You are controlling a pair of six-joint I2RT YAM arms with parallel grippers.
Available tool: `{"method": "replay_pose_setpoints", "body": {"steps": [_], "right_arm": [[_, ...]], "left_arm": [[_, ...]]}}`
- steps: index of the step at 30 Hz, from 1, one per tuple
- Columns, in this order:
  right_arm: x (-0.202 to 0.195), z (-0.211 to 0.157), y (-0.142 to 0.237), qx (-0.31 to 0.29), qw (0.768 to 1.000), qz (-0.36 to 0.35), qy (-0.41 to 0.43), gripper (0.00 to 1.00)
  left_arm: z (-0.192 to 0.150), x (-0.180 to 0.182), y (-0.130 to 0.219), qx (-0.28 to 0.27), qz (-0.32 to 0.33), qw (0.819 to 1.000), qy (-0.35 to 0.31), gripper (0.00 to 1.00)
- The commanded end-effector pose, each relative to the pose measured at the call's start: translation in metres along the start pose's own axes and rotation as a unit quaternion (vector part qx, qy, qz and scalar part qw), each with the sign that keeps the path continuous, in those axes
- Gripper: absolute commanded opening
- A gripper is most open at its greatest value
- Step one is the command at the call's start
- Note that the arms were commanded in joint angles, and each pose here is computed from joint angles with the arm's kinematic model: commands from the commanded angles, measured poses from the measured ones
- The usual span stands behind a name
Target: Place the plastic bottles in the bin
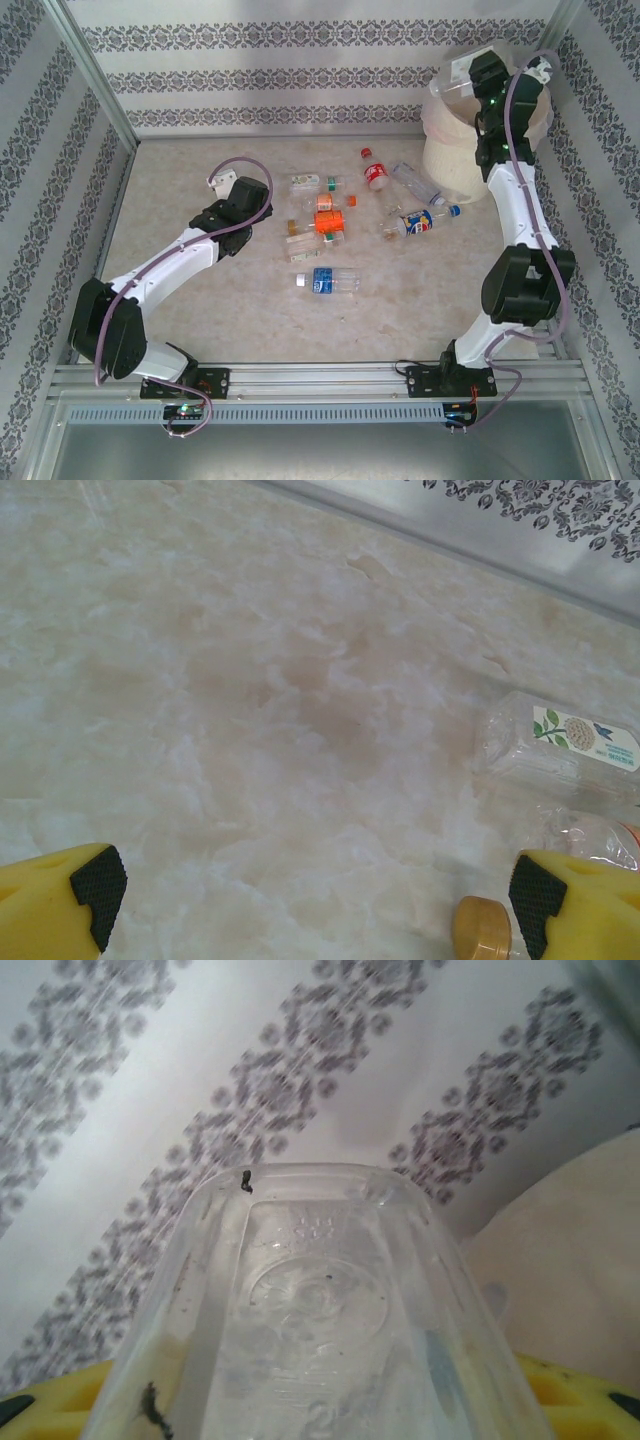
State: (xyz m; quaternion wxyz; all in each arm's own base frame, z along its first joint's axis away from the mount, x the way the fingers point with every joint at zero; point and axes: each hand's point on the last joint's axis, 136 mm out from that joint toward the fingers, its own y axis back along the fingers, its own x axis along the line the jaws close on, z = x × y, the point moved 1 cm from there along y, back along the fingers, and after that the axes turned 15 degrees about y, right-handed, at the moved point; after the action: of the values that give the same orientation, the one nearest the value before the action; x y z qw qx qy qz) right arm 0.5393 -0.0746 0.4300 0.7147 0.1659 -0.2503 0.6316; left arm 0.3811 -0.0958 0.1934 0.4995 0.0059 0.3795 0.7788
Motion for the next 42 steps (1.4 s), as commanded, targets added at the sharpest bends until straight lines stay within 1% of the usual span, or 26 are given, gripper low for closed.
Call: {"method": "replay_pose_setpoints", "body": {"steps": [1, 6, 13, 15, 22, 26, 31, 34, 36, 39, 42], "right_arm": [[-0.015, 0.019, -0.010, -0.062, 0.997, -0.036, -0.019, 0.40], [-0.038, 0.019, -0.020, -0.077, 0.994, -0.071, -0.005, 0.41], [-0.065, 0.010, -0.029, -0.058, 0.993, -0.097, 0.013, 0.42], [-0.068, 0.002, -0.034, -0.042, 0.994, -0.099, 0.028, 0.42], [-0.071, -0.033, -0.057, 0.023, 0.995, -0.072, 0.067, 0.44], [-0.062, -0.047, -0.065, 0.057, 0.993, -0.042, 0.094, 0.45], [-0.038, -0.064, -0.070, 0.101, 0.988, 0.022, 0.115, 0.52], [-0.017, -0.077, -0.068, 0.139, 0.981, 0.076, 0.111, 0.60], [-0.008, -0.084, -0.066, 0.157, 0.976, 0.088, 0.124, 0.70], [0.005, -0.085, -0.060, 0.164, 0.970, 0.102, 0.147, 0.76], [0.019, -0.077, -0.054, 0.159, 0.968, 0.118, 0.154, 0.78]], "left_arm": [[0.005, 0.000, 0.000, -0.001, 0.009, 1.000, 0.008, 1.00], [0.005, 0.002, -0.002, -0.002, 0.013, 1.000, 0.006, 1.00], [0.001, 0.000, -0.006, 0.005, 0.011, 1.000, 0.004, 1.00], [-0.001, 0.000, -0.008, 0.007, 0.013, 1.000, 0.003, 1.00], [-0.004, -0.002, -0.010, 0.016, 0.010, 1.000, 0.003, 1.00], [-0.006, -0.003, -0.011, 0.021, 0.006, 1.000, -0.001, 1.00], [-0.013, -0.009, -0.013, 0.039, -0.012, 0.999, -0.008, 1.00], [-0.015, -0.009, -0.014, 0.042, -0.012, 0.999, -0.008, 1.00], [-0.016, -0.008, -0.015, 0.043, -0.010, 0.999, -0.010, 1.00], [-0.016, -0.009, -0.016, 0.046, -0.011, 0.999, -0.013, 1.00], [-0.018, -0.011, -0.016, 0.051, -0.016, 0.998, -0.014, 1.00]]}}
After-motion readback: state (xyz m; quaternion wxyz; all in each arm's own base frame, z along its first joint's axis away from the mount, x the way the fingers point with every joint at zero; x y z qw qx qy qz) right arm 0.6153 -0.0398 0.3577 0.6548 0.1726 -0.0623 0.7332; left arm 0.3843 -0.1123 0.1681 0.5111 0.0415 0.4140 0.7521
